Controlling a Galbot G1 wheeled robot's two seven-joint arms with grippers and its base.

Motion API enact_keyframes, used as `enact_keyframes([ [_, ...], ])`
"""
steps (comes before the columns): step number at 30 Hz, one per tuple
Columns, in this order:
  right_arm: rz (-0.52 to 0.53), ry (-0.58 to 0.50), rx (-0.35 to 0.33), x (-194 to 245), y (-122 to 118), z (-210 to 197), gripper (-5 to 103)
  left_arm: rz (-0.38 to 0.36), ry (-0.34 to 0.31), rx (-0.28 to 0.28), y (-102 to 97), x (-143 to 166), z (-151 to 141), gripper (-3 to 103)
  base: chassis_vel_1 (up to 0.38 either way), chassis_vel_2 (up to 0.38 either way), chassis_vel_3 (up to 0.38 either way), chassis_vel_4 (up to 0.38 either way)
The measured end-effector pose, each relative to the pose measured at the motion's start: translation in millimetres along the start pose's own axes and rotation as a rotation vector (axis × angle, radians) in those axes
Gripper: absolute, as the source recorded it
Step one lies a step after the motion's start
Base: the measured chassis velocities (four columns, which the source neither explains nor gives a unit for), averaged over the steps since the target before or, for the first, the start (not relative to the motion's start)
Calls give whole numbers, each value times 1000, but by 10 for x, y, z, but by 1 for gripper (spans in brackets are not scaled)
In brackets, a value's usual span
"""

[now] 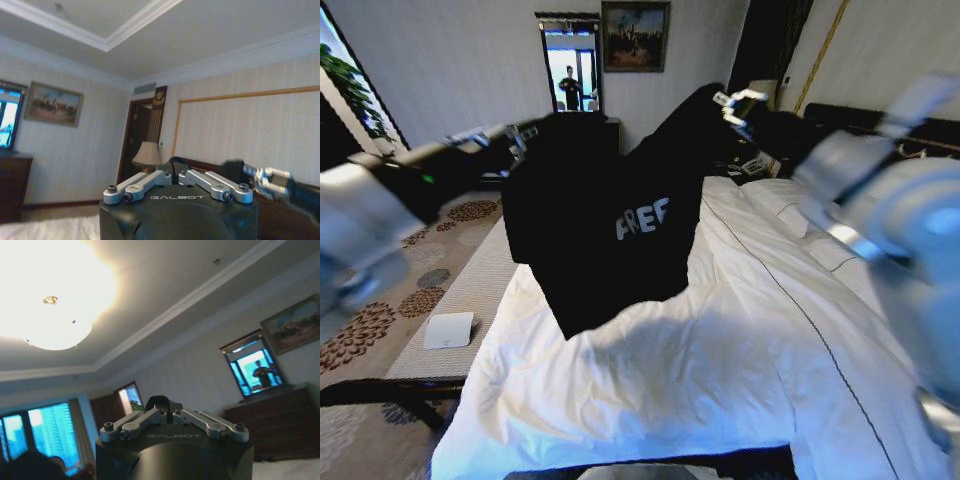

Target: Fold the clothes on the bed.

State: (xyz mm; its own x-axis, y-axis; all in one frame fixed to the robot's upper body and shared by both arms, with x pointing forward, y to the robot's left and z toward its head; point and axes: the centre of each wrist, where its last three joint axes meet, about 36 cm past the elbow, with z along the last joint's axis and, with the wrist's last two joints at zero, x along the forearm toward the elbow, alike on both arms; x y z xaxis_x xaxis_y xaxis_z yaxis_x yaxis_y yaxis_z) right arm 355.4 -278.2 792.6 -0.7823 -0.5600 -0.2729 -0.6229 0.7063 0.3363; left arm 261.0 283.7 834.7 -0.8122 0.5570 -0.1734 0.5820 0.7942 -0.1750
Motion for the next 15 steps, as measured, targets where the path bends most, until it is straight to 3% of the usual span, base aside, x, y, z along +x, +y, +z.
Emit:
enact_keyframes([
  [2,-6,13,20,198,130,36,0,-29,13,60,-69,111,-129,1,0,0,0,0],
  [4,-8,14,26,233,161,37,0,-34,13,67,-81,132,-151,1,0,0,0,0],
  [5,-17,20,67,378,299,46,0,-54,9,87,-119,198,-222,1,0,0,0,0],
  [7,18,21,120,524,376,-41,0,-94,-41,70,-186,313,-326,1,0,0,0,0],
  [10,51,32,120,620,412,-140,0,-116,-105,35,-224,417,-398,1,0,0,0,0],
  [11,71,37,110,657,425,-185,0,-140,-96,40,-180,416,-376,1,0,0,0,0],
  [12,80,41,98,672,427,-202,0,-166,-34,56,-89,375,-306,1,0,0,0,0],
  [13,80,41,98,672,427,-202,0,-166,-34,56,-89,375,-306,1,0,0,0,0],
  [15,91,53,74,651,382,-151,0,-219,60,101,100,264,-117,1,0,0,0,0],
])
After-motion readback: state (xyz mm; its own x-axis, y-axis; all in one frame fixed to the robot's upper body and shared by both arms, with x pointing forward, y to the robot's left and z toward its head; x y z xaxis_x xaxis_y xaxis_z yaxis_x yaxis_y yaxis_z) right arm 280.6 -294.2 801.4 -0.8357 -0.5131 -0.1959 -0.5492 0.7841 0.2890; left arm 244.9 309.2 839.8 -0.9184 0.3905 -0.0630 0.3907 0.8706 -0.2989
